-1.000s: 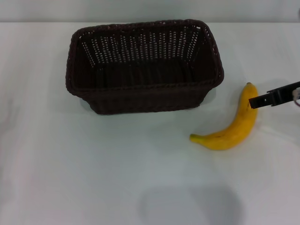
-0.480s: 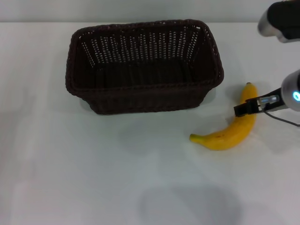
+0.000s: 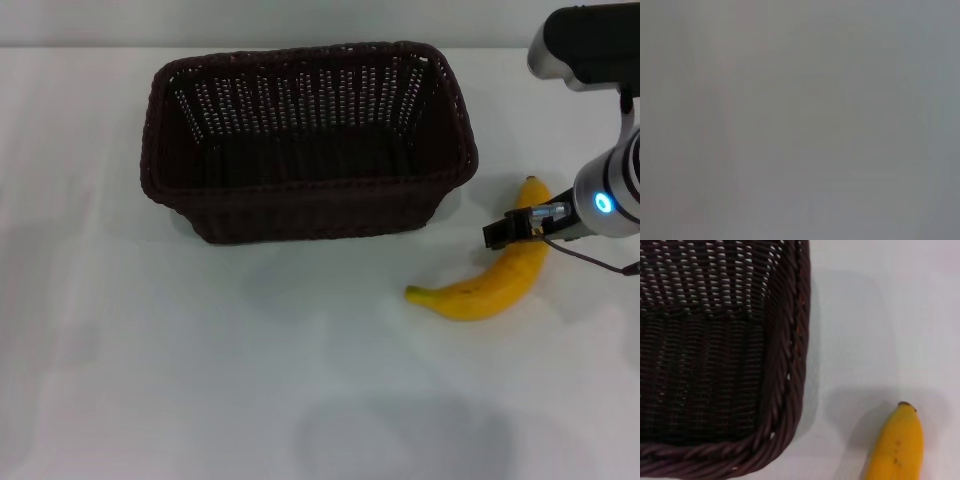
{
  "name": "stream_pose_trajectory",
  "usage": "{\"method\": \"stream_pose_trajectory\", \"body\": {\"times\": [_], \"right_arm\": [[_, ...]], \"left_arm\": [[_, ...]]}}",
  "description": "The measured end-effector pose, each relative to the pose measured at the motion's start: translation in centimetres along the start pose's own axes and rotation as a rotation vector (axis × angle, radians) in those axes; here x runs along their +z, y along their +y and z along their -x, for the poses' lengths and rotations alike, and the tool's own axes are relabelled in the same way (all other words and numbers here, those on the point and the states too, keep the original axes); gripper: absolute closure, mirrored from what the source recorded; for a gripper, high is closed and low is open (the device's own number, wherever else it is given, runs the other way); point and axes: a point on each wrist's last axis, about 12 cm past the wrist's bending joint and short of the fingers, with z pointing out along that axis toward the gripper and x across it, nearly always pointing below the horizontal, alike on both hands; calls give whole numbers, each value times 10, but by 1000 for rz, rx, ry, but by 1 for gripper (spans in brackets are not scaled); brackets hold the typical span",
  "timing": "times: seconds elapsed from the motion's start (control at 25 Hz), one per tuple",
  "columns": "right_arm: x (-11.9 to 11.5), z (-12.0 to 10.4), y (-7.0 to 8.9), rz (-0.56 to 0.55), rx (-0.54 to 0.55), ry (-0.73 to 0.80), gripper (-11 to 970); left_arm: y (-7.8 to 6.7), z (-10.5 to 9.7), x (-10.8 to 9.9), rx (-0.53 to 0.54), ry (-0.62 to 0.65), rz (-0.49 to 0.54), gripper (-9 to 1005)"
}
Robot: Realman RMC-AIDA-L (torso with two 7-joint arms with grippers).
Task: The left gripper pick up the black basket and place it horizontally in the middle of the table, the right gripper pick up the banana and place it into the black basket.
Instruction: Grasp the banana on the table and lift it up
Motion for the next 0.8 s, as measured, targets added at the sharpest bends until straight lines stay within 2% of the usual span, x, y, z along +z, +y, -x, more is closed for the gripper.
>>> {"method": "stream_pose_trajectory", "body": {"times": [0.8], "right_arm": [[28,1,-11,5,46,37,138]], "left_arm": [[-1,-1,2,1,6,5,133]]}}
